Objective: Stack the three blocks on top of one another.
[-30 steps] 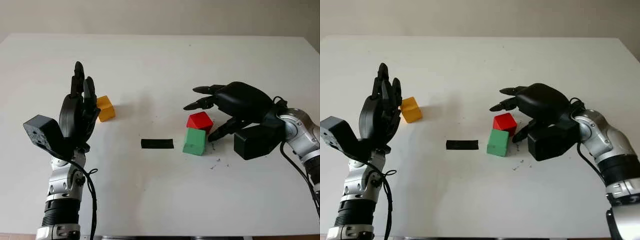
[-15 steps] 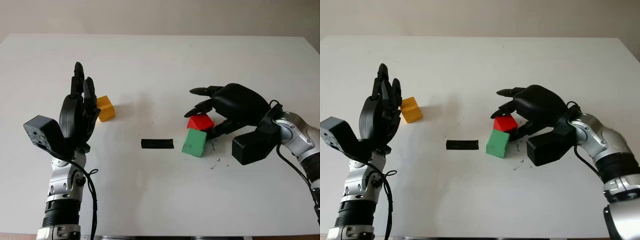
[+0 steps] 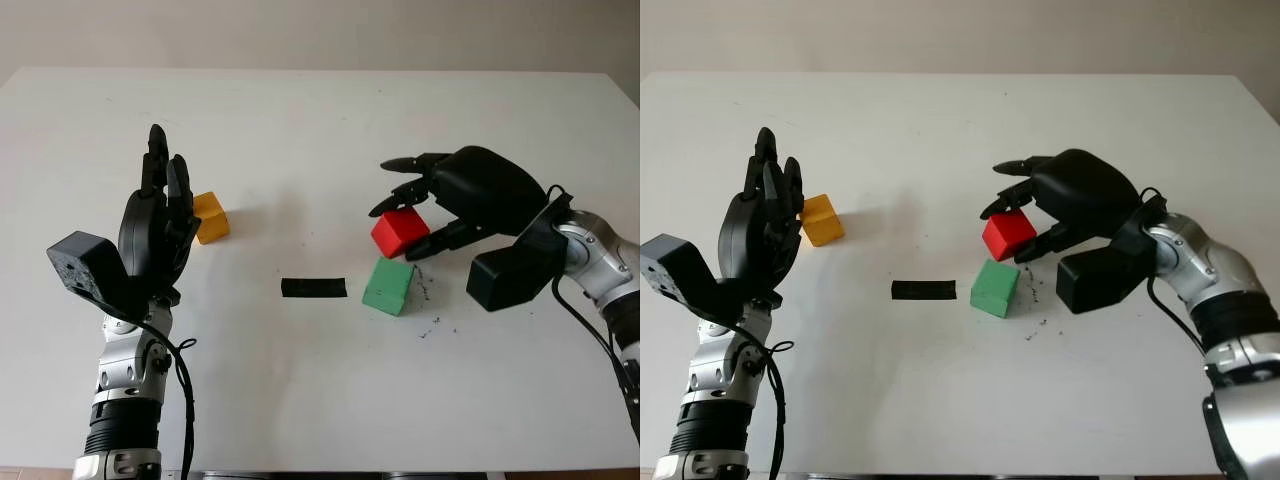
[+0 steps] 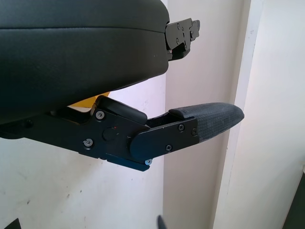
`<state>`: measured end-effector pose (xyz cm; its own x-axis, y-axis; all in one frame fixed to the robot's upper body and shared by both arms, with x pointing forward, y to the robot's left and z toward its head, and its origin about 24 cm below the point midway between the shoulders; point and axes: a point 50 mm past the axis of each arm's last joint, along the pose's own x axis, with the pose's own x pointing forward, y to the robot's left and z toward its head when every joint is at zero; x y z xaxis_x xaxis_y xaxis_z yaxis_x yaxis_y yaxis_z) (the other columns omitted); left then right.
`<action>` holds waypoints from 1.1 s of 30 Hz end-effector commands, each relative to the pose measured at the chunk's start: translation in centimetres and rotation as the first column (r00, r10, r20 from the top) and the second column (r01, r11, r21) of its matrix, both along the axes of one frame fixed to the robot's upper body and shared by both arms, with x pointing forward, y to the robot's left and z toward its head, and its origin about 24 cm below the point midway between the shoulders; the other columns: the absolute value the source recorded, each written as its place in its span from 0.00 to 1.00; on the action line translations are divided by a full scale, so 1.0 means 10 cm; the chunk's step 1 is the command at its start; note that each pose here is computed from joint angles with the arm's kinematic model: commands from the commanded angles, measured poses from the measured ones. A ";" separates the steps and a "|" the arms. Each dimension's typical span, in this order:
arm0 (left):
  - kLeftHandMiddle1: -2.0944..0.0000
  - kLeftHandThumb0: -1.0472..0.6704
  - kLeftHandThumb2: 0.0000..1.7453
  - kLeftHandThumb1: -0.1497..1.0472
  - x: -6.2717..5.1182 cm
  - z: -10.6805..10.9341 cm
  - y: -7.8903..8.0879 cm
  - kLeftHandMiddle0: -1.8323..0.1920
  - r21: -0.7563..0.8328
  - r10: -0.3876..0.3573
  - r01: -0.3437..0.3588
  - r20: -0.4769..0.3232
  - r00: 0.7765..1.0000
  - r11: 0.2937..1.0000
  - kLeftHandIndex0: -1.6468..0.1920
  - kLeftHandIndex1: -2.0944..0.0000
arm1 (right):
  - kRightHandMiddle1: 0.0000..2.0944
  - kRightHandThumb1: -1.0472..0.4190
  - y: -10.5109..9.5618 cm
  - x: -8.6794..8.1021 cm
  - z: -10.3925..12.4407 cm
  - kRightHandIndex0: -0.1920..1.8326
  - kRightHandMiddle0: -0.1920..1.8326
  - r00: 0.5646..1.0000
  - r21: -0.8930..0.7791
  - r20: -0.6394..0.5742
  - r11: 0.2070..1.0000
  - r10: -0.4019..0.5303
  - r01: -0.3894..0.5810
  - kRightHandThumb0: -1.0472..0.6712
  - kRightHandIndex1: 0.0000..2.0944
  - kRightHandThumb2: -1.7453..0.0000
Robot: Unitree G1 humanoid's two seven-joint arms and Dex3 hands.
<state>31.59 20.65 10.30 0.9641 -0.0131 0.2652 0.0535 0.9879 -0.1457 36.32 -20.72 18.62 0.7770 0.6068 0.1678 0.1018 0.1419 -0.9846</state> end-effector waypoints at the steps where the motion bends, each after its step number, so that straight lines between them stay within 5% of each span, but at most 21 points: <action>1: 1.00 0.17 0.38 1.00 -0.01 0.01 0.00 1.00 0.016 -0.003 0.003 0.007 1.000 1.000 1.00 1.00 | 0.19 0.16 0.04 0.07 0.22 0.36 0.62 0.998 0.032 0.067 0.999 -0.003 0.001 0.32 0.04 0.97; 4: 1.00 0.17 0.38 1.00 -0.01 0.01 -0.01 1.00 0.014 -0.006 0.006 0.007 1.000 1.000 1.00 1.00 | 0.35 0.14 0.10 0.12 0.39 0.36 0.50 0.994 0.027 0.110 1.000 0.008 -0.011 0.33 0.03 0.97; 17: 1.00 0.17 0.38 1.00 -0.02 0.01 -0.04 1.00 0.004 -0.012 0.012 0.006 1.000 1.000 1.00 1.00 | 0.56 0.08 0.66 0.04 0.53 0.30 0.38 0.948 -0.169 0.137 0.950 0.287 -0.263 0.34 0.01 0.97; 33: 1.00 0.17 0.38 1.00 -0.04 0.01 -0.06 1.00 0.002 0.000 0.000 0.001 1.000 1.000 1.00 1.00 | 0.60 0.08 1.09 -0.10 0.18 0.28 0.35 0.877 -0.143 -0.168 0.870 0.450 -0.473 0.34 0.02 0.97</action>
